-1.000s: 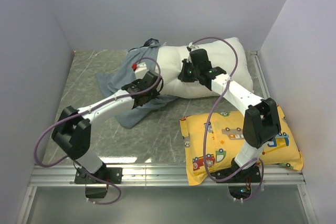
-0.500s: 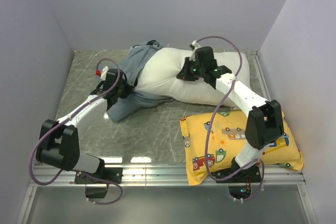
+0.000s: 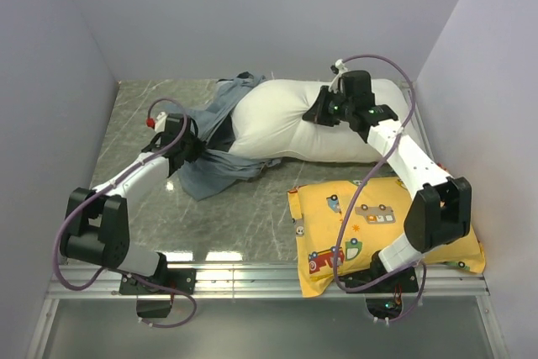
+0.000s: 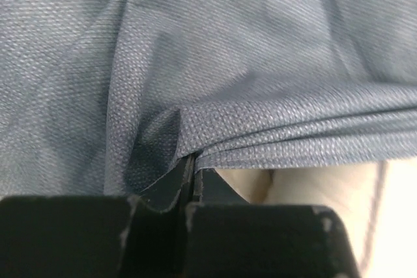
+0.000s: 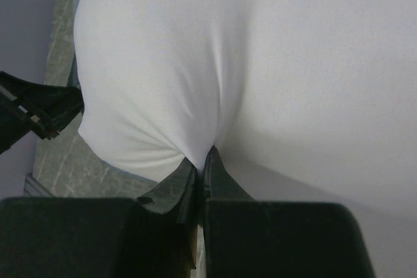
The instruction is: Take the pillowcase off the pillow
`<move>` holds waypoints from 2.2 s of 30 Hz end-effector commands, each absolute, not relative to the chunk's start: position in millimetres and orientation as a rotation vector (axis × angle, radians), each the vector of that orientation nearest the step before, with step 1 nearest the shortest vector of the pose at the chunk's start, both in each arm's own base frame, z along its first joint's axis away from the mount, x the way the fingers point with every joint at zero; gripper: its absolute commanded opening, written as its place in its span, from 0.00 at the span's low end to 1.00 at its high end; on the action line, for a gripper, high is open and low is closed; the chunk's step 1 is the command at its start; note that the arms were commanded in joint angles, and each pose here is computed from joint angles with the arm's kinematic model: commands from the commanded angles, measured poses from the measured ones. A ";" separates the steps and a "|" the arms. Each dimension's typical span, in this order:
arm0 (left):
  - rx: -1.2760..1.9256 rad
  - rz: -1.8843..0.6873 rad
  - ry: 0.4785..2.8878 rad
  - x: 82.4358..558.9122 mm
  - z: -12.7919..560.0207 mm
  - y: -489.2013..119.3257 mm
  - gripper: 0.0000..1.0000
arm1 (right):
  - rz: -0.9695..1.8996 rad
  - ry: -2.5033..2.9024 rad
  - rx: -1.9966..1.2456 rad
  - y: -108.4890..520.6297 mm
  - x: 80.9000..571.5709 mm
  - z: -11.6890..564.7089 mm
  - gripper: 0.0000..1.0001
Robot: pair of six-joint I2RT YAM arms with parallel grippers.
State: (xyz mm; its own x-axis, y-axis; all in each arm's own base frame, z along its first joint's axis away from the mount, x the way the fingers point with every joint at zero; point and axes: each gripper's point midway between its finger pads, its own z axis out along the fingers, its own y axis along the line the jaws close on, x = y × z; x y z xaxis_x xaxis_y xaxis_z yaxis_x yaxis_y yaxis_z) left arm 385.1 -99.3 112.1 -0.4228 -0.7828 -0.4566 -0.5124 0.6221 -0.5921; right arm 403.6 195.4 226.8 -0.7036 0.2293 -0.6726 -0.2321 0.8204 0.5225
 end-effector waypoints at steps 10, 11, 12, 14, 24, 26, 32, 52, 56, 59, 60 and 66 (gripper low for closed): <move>-1.104 -0.127 2.177 373.8 41.6 -45.3 0.01 | 0.866 1.800 0.045 151.4 401.7 382.1 0.00; -1.096 -0.144 2.188 373.6 39.7 -48.2 0.01 | 0.883 1.786 0.029 153.4 396.8 388.2 0.00; -1.095 -0.147 2.190 373.9 39.0 -48.8 0.00 | 0.891 1.779 0.025 152.9 394.6 391.2 0.00; -1.093 -0.151 2.191 375.0 38.4 -49.6 0.01 | 0.917 1.748 0.012 153.2 388.2 402.2 0.00; -1.038 -0.243 2.224 382.7 32.3 -66.8 0.01 | 0.999 1.605 -0.068 155.6 356.9 457.4 0.00; -1.009 -0.275 2.231 381.6 34.4 -73.6 0.00 | 1.021 1.582 -0.084 158.8 359.8 461.4 0.00; -0.883 -0.376 2.230 377.5 58.6 -97.1 0.06 | 1.119 1.562 -0.116 179.5 395.2 446.9 0.00; -0.703 -0.391 1.913 325.9 237.3 -73.8 0.38 | 1.123 1.833 -0.308 323.9 388.3 266.4 0.00; -0.639 -0.404 1.920 328.3 251.7 -79.2 0.45 | 1.076 1.914 -0.297 318.4 381.7 233.2 0.00; -0.567 -0.449 1.916 330.8 261.2 -88.6 0.53 | 1.033 1.927 -0.285 309.3 377.1 237.1 0.11; -0.540 -0.454 1.917 331.6 263.2 -90.8 0.56 | 1.020 1.942 -0.279 306.4 375.2 238.9 0.16; -0.453 -0.508 1.930 334.0 272.4 -104.2 0.62 | 0.909 1.926 -0.242 282.5 368.4 268.9 0.55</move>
